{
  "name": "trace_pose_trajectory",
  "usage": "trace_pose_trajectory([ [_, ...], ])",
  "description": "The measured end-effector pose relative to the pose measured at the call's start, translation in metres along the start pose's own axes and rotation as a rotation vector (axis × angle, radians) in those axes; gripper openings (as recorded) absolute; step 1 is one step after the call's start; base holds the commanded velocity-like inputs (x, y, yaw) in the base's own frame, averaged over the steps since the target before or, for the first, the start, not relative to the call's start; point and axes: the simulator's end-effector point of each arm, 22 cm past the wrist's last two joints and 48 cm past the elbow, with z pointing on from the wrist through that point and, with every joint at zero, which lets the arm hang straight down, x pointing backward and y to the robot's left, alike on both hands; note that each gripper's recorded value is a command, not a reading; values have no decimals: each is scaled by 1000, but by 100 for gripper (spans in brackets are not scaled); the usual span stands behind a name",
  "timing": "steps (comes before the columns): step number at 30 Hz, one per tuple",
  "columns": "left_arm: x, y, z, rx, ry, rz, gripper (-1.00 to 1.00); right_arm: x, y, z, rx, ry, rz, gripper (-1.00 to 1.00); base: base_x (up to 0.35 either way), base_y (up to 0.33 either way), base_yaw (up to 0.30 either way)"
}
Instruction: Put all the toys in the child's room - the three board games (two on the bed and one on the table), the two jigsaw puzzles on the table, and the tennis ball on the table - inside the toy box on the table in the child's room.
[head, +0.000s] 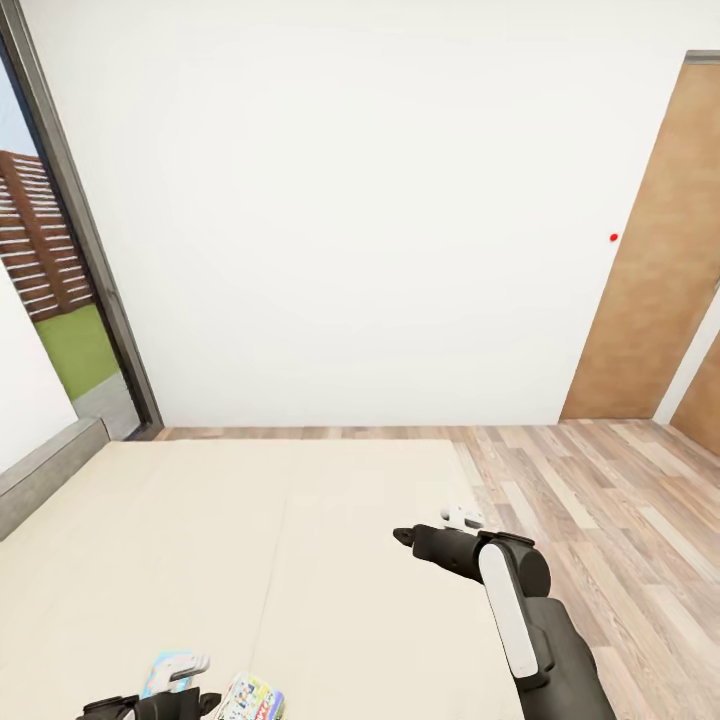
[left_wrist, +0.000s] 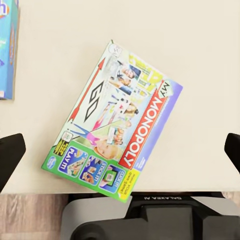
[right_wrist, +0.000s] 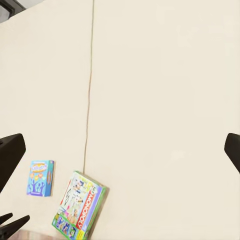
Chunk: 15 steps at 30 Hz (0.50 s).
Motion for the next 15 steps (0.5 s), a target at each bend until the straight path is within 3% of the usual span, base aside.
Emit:
trace_pose_trajectory([
  [15, 10, 4, 5, -3, 24, -4, 100, 8, -5, 9, 6, 23, 9, 100, 0, 0, 0],
])
